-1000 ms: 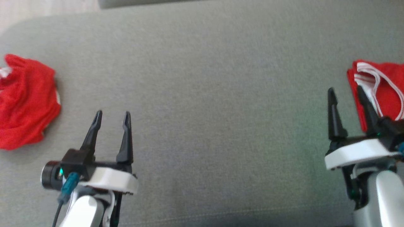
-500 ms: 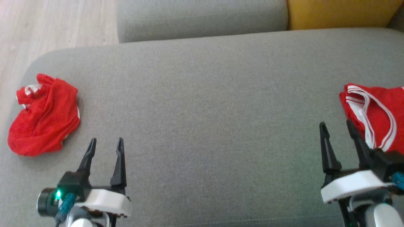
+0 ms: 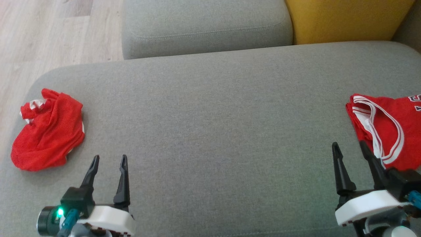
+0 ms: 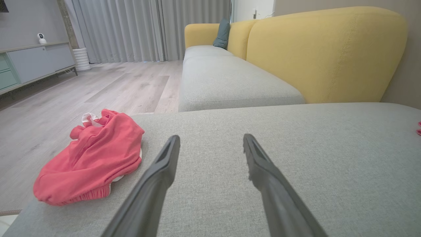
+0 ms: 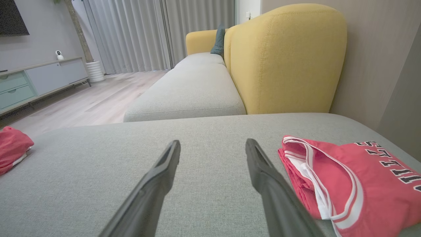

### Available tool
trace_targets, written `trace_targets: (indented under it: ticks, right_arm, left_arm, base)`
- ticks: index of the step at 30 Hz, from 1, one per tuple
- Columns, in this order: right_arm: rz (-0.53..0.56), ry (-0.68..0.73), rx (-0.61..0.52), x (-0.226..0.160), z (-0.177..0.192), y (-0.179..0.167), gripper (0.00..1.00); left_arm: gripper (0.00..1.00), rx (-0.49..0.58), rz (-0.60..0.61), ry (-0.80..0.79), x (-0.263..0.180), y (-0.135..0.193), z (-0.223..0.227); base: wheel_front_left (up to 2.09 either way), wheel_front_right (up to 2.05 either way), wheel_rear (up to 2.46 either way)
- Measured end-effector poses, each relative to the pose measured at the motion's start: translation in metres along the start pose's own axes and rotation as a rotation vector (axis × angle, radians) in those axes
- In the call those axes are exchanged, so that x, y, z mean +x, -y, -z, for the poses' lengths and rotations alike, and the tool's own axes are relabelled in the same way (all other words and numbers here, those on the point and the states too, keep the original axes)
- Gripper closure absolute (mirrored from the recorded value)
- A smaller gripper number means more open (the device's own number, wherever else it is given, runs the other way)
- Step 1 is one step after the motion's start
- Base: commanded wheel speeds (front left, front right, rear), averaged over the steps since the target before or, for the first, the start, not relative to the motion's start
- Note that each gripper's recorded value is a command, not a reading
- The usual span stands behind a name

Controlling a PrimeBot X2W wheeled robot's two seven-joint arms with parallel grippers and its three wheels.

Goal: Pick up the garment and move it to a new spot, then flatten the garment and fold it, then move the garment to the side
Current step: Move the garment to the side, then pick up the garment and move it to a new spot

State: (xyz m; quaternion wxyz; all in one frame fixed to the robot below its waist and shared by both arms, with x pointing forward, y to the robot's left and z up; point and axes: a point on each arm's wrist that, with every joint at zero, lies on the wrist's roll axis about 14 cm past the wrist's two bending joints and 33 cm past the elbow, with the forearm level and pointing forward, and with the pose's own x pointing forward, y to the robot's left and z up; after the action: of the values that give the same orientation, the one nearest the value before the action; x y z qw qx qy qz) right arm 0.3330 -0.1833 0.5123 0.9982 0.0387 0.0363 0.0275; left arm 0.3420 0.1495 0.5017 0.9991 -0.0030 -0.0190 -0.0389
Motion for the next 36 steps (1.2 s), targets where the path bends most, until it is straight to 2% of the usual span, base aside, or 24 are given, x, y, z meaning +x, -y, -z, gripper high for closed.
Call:
trace_targets:
  ticks: [25,36]
  right_arm:
    - [-0.016,-0.003,0.02,0.004,0.0,-0.004,0.0]
    - [-0.146,-0.009,0.001,0.027,-0.004,-0.044,0.0]
  left_arm:
    - [0.0,-0.001,-0.014,-0.012,-0.002,-0.005,0.001]
    - [0.0,0.005,-0.138,0.026,-0.013,-0.043,-0.01]
  base:
    - [0.0,0.0,0.0]
    - [0.0,0.0,0.0]
